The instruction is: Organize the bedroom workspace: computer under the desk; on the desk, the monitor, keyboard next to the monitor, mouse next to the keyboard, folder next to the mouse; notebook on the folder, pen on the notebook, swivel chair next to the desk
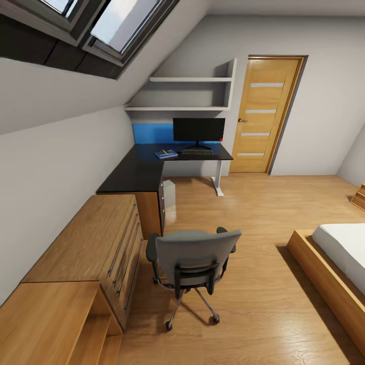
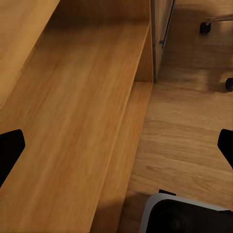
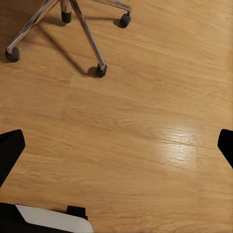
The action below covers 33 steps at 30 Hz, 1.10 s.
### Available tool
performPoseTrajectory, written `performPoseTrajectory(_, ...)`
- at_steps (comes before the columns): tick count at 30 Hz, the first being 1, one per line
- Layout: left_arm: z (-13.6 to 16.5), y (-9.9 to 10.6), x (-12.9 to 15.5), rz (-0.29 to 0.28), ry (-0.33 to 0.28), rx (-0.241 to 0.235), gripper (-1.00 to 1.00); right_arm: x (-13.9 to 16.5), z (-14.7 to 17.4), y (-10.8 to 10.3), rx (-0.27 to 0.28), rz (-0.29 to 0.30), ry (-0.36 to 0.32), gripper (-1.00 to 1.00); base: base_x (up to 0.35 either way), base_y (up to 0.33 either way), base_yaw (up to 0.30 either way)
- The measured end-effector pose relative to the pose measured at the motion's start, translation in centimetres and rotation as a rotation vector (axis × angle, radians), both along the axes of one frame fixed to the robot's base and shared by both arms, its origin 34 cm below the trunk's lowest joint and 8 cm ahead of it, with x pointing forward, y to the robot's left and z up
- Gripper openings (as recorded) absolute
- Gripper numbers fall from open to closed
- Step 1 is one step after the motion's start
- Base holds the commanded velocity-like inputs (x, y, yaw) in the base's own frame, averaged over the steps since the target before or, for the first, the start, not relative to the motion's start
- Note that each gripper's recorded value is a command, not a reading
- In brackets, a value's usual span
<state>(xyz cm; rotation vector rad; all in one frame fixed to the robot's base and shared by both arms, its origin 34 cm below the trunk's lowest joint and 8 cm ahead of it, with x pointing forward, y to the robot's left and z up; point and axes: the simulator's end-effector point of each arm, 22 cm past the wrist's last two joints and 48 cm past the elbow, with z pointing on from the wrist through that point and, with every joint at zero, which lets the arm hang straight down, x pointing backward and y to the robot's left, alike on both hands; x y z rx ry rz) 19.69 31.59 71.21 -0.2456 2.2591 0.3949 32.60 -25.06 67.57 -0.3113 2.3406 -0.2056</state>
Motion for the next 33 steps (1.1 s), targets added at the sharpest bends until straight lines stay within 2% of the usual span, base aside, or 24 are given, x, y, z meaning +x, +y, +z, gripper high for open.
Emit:
performPoseTrajectory(26,0.0,0.3,-0.2,0.011,0.003,0.006,1.0,0.0,0.0,-0.2,-0.004,0.001,0.003,1.0,0.0,0.001,0.0)
performPoseTrajectory(29,-0.5,0.3,-0.4,0.011,0.026,0.006,1.0,0.1,-0.2,-0.2,-0.004,0.001,0.003,1.0,0.0,0.0,0.0)
performPoseTrajectory(30,-2.0,0.2,-1.7,0.006,0.121,0.005,1.0,0.1,-0.3,-0.2,-0.004,0.001,0.003,1.0,0.0,0.0,0.0)
performPoseTrajectory(33,-3.0,0.1,-2.5,0.001,0.181,0.003,1.0,0.3,-0.5,-0.2,-0.004,0.001,0.003,1.0,0.0,0.0,0.0)
